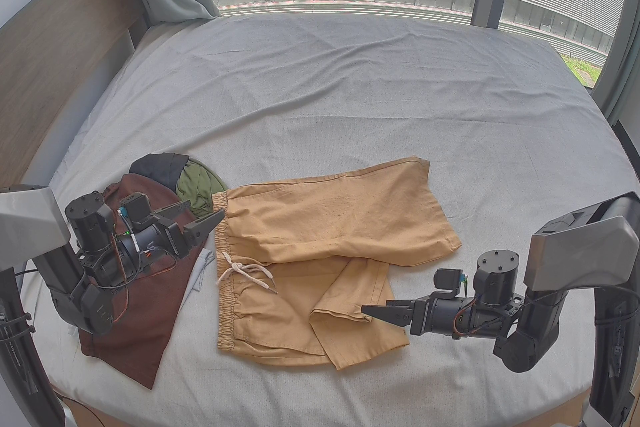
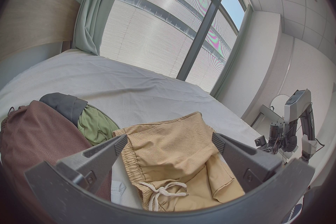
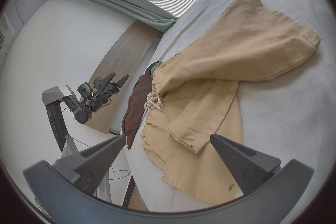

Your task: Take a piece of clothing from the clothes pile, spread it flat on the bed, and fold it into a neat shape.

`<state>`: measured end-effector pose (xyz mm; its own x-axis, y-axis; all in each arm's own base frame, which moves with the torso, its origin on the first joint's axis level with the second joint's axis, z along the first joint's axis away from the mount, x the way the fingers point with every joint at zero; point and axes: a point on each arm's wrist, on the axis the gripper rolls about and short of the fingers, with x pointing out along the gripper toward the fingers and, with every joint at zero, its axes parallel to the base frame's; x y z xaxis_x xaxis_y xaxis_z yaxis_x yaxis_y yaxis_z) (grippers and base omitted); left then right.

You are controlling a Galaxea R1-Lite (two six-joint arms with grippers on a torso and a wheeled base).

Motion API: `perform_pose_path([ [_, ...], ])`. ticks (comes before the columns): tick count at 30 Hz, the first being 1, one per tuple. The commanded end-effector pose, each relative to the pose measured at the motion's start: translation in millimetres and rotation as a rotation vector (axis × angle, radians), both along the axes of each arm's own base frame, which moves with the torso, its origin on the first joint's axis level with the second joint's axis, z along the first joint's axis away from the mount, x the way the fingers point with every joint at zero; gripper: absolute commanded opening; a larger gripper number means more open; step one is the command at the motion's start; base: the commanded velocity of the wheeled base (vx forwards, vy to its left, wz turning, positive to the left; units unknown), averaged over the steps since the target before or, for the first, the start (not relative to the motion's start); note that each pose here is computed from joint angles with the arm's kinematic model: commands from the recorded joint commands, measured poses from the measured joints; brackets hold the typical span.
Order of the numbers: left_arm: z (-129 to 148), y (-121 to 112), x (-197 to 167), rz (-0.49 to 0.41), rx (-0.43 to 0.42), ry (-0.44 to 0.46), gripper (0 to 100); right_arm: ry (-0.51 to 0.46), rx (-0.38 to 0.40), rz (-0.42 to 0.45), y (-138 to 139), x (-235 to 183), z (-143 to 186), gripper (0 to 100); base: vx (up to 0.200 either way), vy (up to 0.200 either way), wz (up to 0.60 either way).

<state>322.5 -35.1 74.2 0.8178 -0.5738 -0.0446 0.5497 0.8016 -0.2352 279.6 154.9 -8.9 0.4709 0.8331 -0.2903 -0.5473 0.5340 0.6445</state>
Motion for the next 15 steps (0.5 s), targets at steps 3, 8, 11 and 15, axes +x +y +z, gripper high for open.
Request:
perform_pose_path([
  [3, -1, 0, 1, 0.001, -0.001, 0.001, 100, 0.049, -0.007, 0.004, 4, -2, -13, 100, 0.0, 0.0, 0.0],
  [8, 0, 1, 1, 0.002, -0.001, -0.002, 100, 0.086, 0.008, -0.002, 6, -2, -15, 100, 0.0, 0.0, 0.0],
  [11, 0, 1, 1, 0.002, -0.001, -0.002, 100, 0.096, 0.014, -0.004, 8, 1, -19, 100, 0.0, 0.0, 0.0],
  [15, 1, 1, 1, 0.002, -0.002, -0.003, 100, 0.12, 0.008, 0.0, 12, 0, -27, 100, 0.0, 0.0, 0.0],
])
